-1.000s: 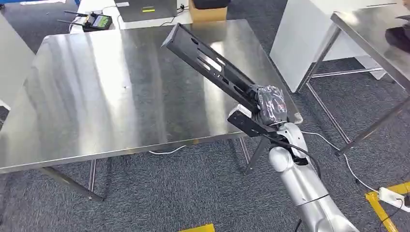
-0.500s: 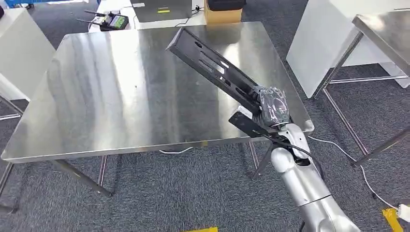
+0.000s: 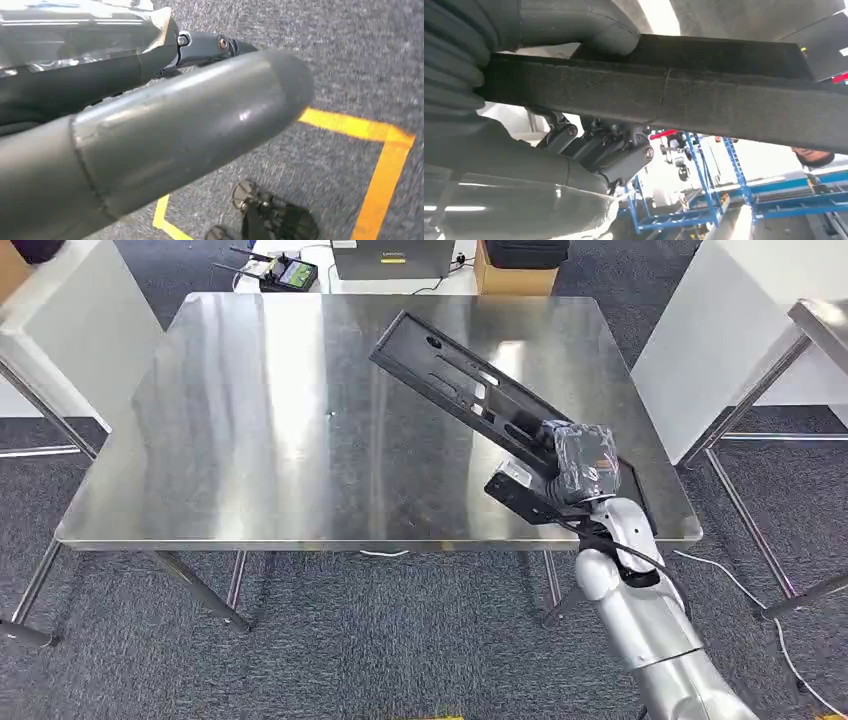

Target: Take the parts from the cabinet and place them on the table.

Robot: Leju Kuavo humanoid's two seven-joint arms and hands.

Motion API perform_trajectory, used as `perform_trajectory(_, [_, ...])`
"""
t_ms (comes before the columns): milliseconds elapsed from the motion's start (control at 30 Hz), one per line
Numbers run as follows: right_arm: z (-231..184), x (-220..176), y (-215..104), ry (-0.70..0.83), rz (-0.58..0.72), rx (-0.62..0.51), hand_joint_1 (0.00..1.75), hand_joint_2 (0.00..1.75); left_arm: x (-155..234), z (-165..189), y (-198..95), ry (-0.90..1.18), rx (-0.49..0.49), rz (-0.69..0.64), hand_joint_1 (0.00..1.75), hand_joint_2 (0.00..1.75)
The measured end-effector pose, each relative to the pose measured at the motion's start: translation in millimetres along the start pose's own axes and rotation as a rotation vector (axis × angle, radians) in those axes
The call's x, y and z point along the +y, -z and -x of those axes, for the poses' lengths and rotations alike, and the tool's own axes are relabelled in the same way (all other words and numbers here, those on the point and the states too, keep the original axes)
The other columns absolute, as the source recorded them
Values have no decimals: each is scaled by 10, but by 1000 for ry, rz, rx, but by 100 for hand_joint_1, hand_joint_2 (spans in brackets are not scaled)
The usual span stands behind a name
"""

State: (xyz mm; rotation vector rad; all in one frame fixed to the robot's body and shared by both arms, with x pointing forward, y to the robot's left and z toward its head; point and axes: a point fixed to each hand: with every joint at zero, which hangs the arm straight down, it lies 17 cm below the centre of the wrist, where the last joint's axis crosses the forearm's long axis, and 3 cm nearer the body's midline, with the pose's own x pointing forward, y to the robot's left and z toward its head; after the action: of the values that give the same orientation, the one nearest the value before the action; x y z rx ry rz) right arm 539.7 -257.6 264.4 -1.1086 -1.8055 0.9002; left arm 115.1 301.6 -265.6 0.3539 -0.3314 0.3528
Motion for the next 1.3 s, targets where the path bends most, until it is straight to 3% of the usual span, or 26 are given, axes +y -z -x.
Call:
perform_trajectory(533, [1089,218,-134,-169,-82,233,175,175,5,-5,3,10,-5,1,0,0])
perform_trajectory(700, [1675,287,-321,-448,-87,335,175,175,32,-23,17,8,-11,3,0,0])
perform_trajectory(800, [1880,471,-431,-612,-161,363,175,175,63,-59,38,1,-8,-5,0,0])
perform_trajectory(1033, [1670,721,-246,-669,-228,362,175,175,154,-90,72,-32,-3,-29,0,0])
perform_trajectory(1300, [1262,822,40,-734,-247,273,175,175,167,-120,78,-50,-16,-29,0,0])
